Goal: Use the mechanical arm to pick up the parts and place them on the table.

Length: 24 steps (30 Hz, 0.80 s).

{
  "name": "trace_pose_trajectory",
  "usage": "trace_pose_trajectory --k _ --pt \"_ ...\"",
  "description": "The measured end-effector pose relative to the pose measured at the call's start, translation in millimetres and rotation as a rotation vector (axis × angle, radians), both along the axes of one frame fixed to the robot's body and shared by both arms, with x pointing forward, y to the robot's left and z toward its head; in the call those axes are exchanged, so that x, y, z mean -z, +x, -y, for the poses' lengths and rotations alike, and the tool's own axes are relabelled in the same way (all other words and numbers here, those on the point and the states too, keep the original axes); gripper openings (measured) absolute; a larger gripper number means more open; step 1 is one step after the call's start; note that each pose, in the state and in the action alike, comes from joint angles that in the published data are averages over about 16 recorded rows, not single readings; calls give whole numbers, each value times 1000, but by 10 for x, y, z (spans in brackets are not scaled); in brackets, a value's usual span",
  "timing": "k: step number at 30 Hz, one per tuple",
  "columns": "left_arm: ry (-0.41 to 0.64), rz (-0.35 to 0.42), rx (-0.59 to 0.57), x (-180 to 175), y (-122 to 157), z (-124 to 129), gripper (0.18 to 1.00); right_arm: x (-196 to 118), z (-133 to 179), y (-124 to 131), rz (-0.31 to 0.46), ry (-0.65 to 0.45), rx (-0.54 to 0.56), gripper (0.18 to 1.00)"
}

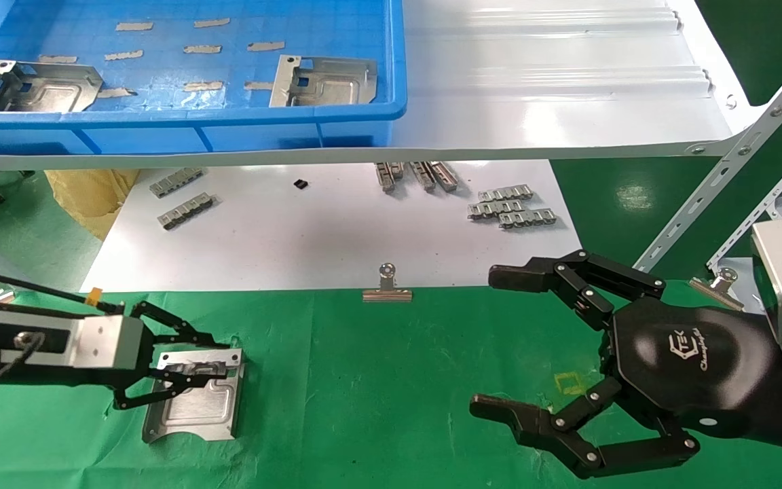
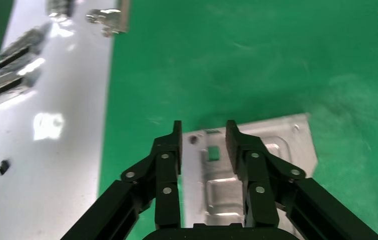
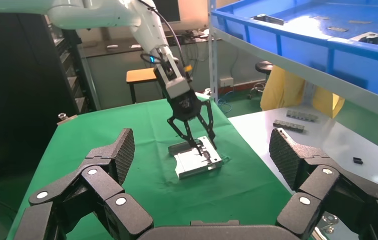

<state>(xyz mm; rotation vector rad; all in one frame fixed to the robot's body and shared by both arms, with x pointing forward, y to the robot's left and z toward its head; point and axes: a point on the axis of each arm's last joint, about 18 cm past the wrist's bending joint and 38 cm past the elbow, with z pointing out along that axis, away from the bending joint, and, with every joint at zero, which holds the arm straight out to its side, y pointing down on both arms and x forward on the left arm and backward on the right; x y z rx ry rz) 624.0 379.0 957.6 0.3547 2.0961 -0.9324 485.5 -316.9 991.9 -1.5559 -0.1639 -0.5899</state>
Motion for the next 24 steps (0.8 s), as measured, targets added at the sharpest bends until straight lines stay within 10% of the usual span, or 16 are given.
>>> trace_pose_trajectory --k 24 --pt "-267 -120 10 9 -136 95 810 0 1 1 0 0 1 1001"
